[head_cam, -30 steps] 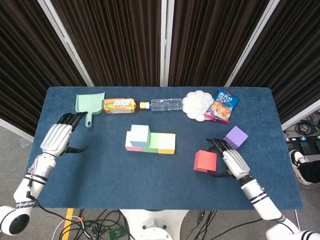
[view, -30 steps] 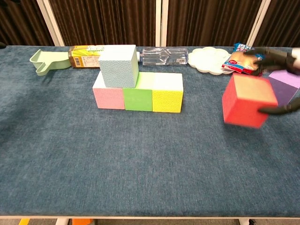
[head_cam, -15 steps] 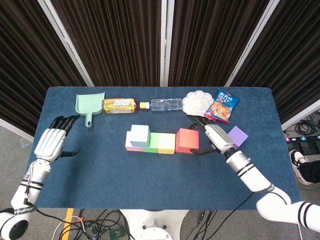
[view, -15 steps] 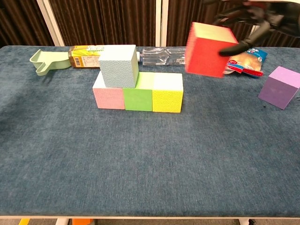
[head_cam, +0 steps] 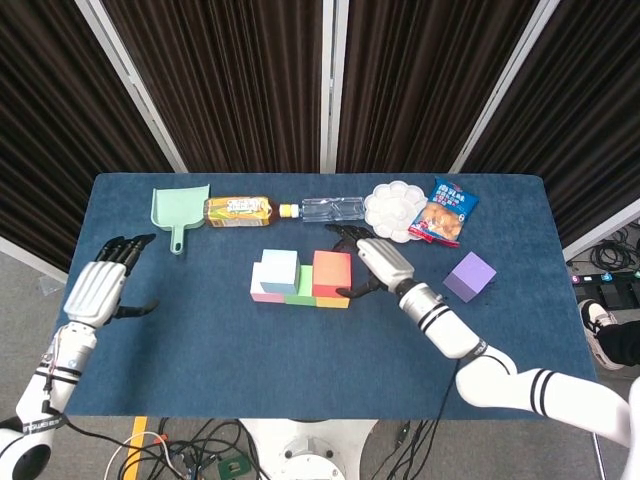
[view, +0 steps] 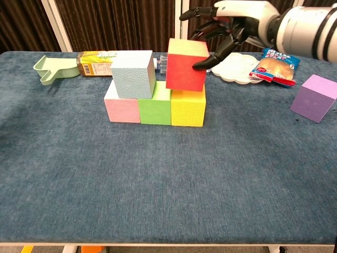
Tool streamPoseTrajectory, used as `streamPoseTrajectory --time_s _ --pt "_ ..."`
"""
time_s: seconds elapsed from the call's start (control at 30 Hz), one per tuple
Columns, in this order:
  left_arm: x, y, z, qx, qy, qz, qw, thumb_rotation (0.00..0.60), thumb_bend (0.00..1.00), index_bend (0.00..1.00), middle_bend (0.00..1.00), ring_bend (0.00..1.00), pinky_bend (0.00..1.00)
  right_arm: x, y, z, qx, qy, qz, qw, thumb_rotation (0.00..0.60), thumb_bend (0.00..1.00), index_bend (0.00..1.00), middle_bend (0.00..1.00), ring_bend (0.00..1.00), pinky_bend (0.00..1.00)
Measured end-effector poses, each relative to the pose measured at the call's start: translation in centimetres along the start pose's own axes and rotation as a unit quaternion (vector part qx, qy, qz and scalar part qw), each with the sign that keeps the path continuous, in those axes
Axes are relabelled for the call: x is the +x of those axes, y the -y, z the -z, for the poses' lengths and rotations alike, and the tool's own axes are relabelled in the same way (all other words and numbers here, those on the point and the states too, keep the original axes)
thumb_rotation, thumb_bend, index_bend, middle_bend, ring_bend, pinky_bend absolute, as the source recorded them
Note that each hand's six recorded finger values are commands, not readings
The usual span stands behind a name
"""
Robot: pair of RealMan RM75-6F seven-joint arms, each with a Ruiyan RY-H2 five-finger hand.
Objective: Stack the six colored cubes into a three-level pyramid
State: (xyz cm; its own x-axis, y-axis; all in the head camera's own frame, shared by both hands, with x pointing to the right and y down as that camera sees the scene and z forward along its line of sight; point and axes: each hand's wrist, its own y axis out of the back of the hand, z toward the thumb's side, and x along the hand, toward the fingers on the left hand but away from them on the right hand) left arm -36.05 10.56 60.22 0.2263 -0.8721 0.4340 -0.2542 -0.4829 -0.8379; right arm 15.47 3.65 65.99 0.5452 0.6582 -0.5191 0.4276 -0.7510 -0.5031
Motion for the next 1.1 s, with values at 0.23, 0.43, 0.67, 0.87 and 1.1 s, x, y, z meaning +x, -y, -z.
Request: streamPoseTrajectory --time_s 0.23,0.43,0.67,0.87,1.1 --pt "-0.1 -0.3 -0.2 0.022 0.017 -0.027 0.9992 0.6 0.16 0.1 0.09 0.11 0.08 -1.2 1.3 -0.2 -0.014 0.004 0.006 0.9999 0.6 0.16 0.0 0.38 0.0 0.0" --pt "-0.7 0.5 -0.1 0.036 0.028 -0.028 0.9986 0.6 0.16 0.1 0.09 0.11 0.08 -1.4 1.5 -0.1 -0.013 0.011 0.019 0.9997 0.6 0.16 0.0 0.38 0.0 0.0" --pt "-1.0 0.7 -0.2 0.034 0.032 -0.024 0.9986 0.6 0.16 0.1 0.09 0.11 0.08 -1.7 2.2 -0.2 -0.013 0.018 0.019 0.9996 0.6 0.16 0.0 0.38 0.0 0.0" --pt "-1.2 0.6 -0.2 0.043 0.037 -0.031 0.9979 0.6 0.16 0.1 0.09 0.11 0.08 -1.9 2.7 -0.4 -0.007 0.02 0.016 0.9997 0.6 0.16 0.0 0.38 0.0 0.0" --pt "-1.4 1.0 0.0 0.046 0.037 -0.025 0.9979 0.6 0.16 0.1 0.09 0.11 0.08 -2.3 3.0 -0.5 0.003 0.021 0.015 0.9996 0.6 0.16 0.0 0.37 0.0 0.0"
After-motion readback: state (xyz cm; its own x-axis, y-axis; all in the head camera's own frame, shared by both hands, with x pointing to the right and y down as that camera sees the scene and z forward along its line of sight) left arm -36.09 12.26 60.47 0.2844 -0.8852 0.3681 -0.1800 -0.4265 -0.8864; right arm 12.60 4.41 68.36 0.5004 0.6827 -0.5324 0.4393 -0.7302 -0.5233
